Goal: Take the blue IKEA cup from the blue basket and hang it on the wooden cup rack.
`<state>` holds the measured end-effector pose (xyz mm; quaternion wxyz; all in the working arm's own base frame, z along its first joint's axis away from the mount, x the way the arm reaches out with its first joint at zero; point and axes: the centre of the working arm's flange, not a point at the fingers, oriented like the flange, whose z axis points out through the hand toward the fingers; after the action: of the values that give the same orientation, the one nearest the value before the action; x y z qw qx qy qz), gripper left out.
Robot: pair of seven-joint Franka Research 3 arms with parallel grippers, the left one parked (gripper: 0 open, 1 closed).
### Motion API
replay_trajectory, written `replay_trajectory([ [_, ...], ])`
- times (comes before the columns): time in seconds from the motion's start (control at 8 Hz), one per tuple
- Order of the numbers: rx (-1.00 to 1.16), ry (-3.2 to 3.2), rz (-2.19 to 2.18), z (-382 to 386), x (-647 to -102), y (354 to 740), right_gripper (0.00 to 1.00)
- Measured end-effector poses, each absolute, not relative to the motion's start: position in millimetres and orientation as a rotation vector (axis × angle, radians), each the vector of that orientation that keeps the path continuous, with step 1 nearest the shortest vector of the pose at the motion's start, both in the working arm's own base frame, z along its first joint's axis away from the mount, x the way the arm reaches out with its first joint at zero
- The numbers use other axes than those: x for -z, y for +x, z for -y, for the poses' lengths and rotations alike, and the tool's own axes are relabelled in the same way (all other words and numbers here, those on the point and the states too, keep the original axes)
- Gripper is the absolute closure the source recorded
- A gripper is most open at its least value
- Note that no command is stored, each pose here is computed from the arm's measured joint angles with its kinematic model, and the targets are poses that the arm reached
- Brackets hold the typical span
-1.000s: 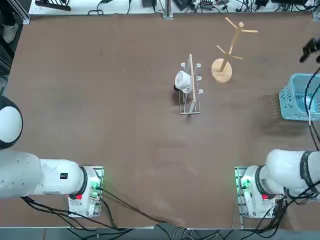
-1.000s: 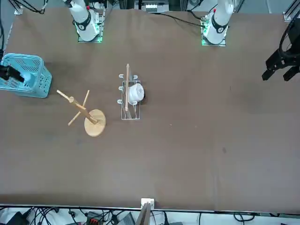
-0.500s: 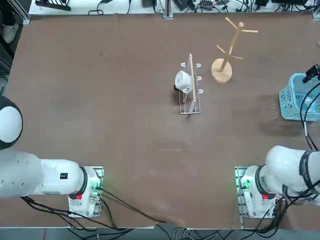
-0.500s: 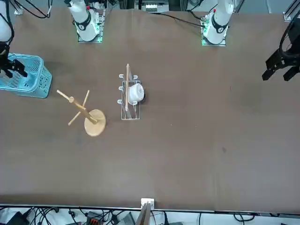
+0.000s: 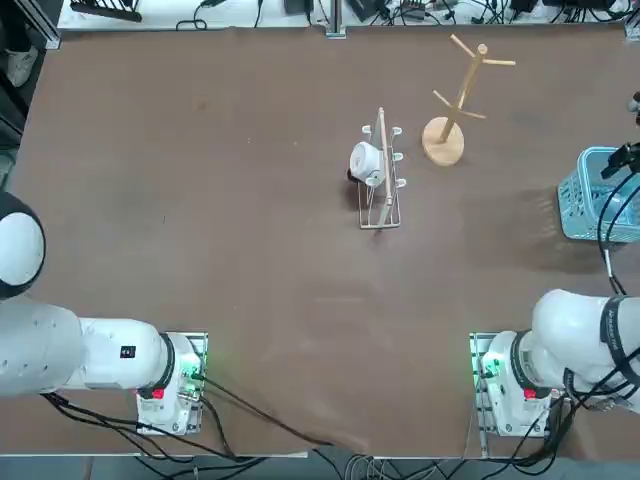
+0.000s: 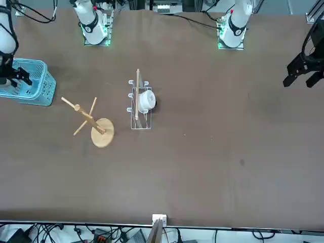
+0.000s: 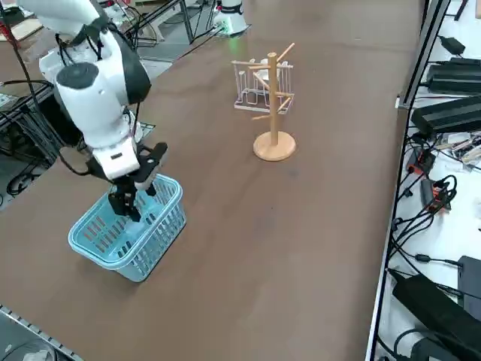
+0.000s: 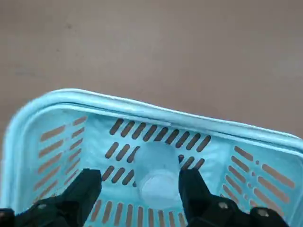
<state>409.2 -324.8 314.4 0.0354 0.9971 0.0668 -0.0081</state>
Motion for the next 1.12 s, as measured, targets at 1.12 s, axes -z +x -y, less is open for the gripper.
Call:
replay_trajectory([
  [1.12, 0.118, 3.107, -0.161, 350, -249, 389, 0.0],
])
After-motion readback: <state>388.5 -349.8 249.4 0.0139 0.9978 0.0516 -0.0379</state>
